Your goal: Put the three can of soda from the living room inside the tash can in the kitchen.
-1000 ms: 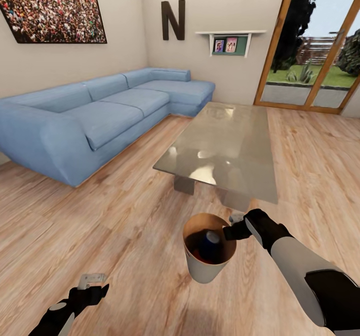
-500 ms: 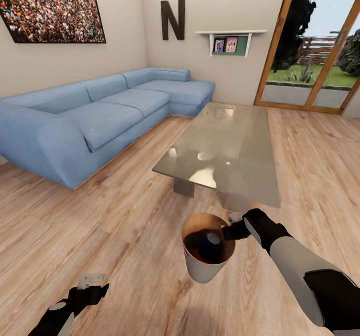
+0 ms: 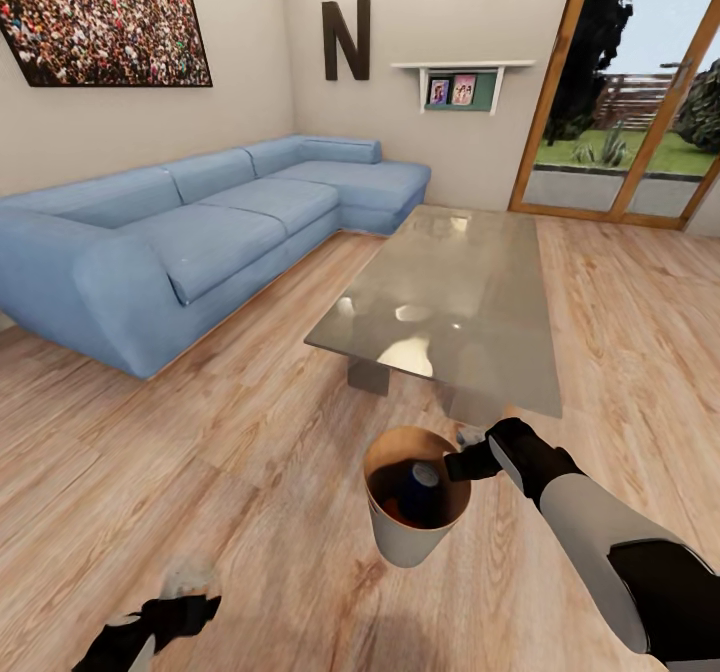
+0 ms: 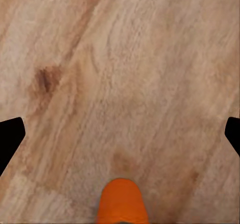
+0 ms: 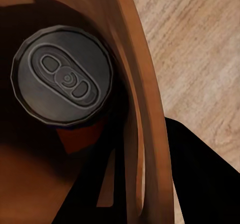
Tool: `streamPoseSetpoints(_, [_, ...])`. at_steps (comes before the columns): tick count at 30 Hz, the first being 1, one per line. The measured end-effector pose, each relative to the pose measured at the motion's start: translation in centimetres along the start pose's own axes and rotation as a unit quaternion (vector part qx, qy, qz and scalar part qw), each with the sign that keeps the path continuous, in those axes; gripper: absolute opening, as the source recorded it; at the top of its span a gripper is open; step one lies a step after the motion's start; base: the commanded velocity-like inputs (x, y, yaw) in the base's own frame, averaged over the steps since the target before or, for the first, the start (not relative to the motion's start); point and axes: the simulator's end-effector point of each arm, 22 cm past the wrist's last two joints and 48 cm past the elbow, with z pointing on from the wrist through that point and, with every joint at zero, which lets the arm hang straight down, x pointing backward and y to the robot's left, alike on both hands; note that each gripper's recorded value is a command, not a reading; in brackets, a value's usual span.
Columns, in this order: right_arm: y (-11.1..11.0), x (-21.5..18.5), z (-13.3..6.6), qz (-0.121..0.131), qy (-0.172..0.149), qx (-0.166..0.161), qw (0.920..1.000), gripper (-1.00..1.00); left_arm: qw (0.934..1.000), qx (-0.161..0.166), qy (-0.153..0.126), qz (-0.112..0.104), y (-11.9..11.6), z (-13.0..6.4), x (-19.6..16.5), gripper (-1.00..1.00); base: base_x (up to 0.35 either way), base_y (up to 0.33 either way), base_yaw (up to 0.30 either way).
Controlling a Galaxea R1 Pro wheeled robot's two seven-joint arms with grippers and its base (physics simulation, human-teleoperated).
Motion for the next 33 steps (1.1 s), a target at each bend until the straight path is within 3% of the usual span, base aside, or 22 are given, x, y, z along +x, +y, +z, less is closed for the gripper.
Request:
streamPoseSetpoints(3, [0.0, 0.0, 0.0, 0.000, 0.000, 0.000, 1.0000, -1.00, 0.9990, -0.006, 0.044, -0.007, 0.7, 0.5, 4.4, 1.00, 0.000, 0.000, 0.000])
streamPoseSetpoints(9, [0.0, 0.0, 0.0, 0.000, 0.000, 0.000, 1.0000, -1.00, 0.9976, -0.010, 0.067, -0.011, 1.1, 0.7, 6.6, 1.00, 0.000, 0.000, 0.000])
streamPoseSetpoints(22, [0.1, 0.0, 0.0, -0.001, 0.000, 0.000, 1.0000, -1.00, 0.9982, 0.002, 0.060, -0.004, -0.5, 0.9, 6.8, 1.00, 0.000, 0.000, 0.000])
streamPoseSetpoints(33, [0.2, 1.2, 2.3, -0.001, 0.000, -0.005, 1.0000, -1.00, 0.9980, 0.006, 0.063, 0.005, -1.0, 2.9, 8.5, 1.00, 0.000, 0.000, 0.000])
